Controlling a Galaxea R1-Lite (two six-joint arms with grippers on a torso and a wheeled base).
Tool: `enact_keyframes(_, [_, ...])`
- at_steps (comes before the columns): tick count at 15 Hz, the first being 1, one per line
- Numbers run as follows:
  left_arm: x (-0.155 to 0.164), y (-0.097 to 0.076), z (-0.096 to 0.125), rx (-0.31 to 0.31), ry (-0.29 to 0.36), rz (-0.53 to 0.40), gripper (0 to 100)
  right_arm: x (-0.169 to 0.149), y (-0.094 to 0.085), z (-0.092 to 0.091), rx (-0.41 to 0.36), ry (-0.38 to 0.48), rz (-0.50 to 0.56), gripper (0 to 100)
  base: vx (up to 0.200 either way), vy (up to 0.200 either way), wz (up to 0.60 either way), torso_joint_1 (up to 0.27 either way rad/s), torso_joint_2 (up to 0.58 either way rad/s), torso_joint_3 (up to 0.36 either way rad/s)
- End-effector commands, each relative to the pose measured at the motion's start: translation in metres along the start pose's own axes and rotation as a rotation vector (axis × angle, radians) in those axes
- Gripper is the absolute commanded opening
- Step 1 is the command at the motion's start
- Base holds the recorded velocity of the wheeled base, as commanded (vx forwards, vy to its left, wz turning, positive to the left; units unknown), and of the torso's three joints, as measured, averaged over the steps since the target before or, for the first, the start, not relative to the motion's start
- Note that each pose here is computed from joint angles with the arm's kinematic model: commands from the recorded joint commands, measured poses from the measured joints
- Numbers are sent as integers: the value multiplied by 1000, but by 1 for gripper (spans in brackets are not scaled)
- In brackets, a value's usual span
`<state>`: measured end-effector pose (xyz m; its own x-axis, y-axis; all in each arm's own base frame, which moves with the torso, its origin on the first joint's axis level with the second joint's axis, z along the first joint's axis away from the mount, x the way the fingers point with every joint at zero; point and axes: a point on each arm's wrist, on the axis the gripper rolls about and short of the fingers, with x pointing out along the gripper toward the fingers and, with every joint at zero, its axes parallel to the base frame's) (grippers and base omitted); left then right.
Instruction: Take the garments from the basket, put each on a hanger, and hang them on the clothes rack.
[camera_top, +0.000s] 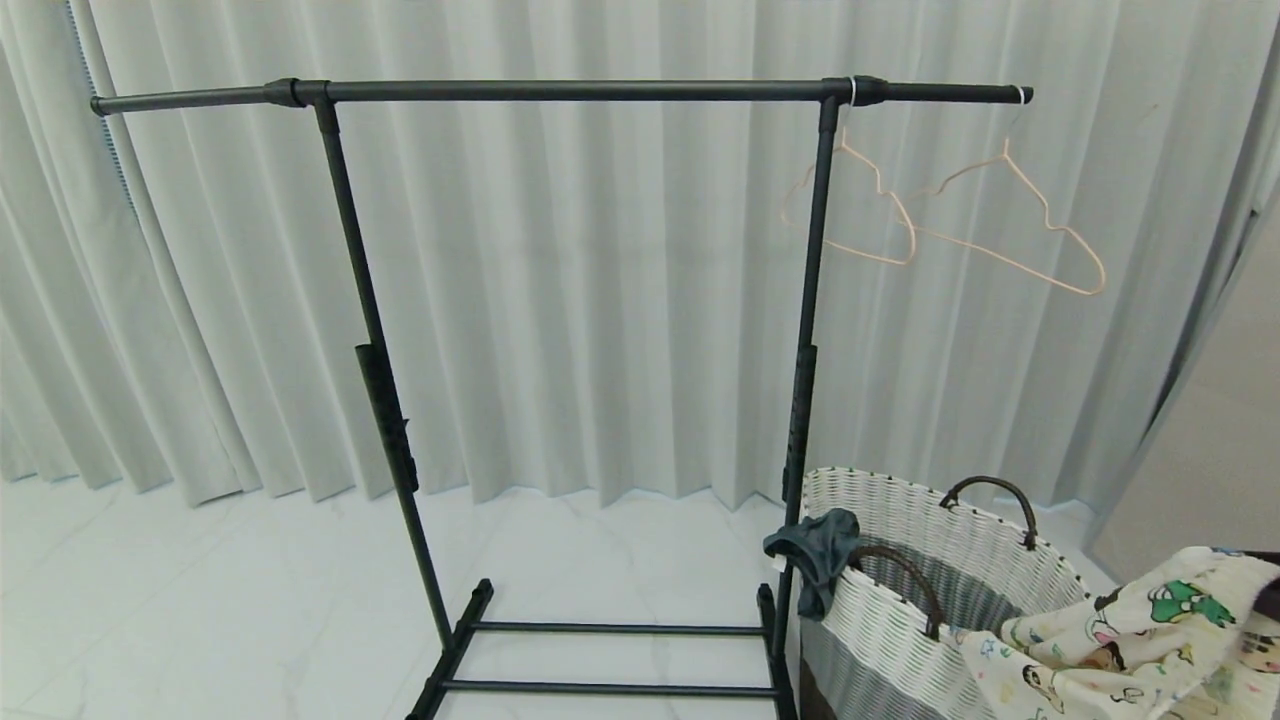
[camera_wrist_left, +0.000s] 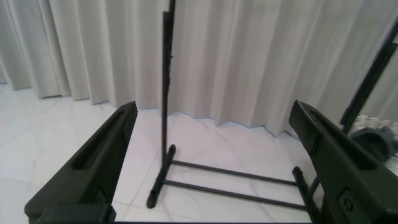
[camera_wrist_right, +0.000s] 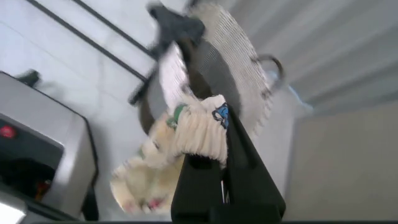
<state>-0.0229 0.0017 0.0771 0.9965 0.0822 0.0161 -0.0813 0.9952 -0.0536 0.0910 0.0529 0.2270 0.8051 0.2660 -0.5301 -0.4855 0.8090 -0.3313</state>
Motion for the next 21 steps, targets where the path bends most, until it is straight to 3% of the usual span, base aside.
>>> enact_keyframes(1, [0, 0, 0, 0, -1, 0, 100, 12, 9, 11, -13, 8, 62, 0, 0, 0, 0, 0, 0, 0])
enact_keyframes(3, [0, 0, 0, 0, -1, 0, 100, 15, 16, 22, 1, -7, 114, 0, 0, 0, 0, 0, 0, 0])
enact_keyframes(8, [0, 0, 0, 14, 1, -1, 100, 35, 58, 58, 74, -23, 287, 0, 0, 0, 0, 0, 0, 0])
enact_keyframes(10, [0, 0, 0, 11, -1, -1, 100, 47, 72, 73, 111, -44, 315, 0, 0, 0, 0, 0, 0, 0])
enact_keyframes(14, [0, 0, 0, 2, 2, -1, 100, 59, 81, 83, 113, -49, 323, 0, 0, 0, 0, 0, 0, 0])
enact_keyframes(17, [0, -2, 0, 89, 0, -78, 100, 65, 93, 88, 97, -62, 346, 0, 0, 0, 0, 0, 0, 0])
enact_keyframes(18, [-2, -4, 11, 98, -32, -158, 100, 66, 97, 88, 88, -59, 354, 0, 0, 0, 0, 0, 0, 0])
enact_keyframes(19, [-4, -7, 41, 92, -65, -252, 100, 66, 100, 89, 83, -60, 363, 0, 0, 0, 0, 0, 0, 0])
enact_keyframes(21, [14, -13, 114, 63, -53, -297, 100, 64, 100, 93, 86, -78, 367, 0, 0, 0, 0, 0, 0, 0])
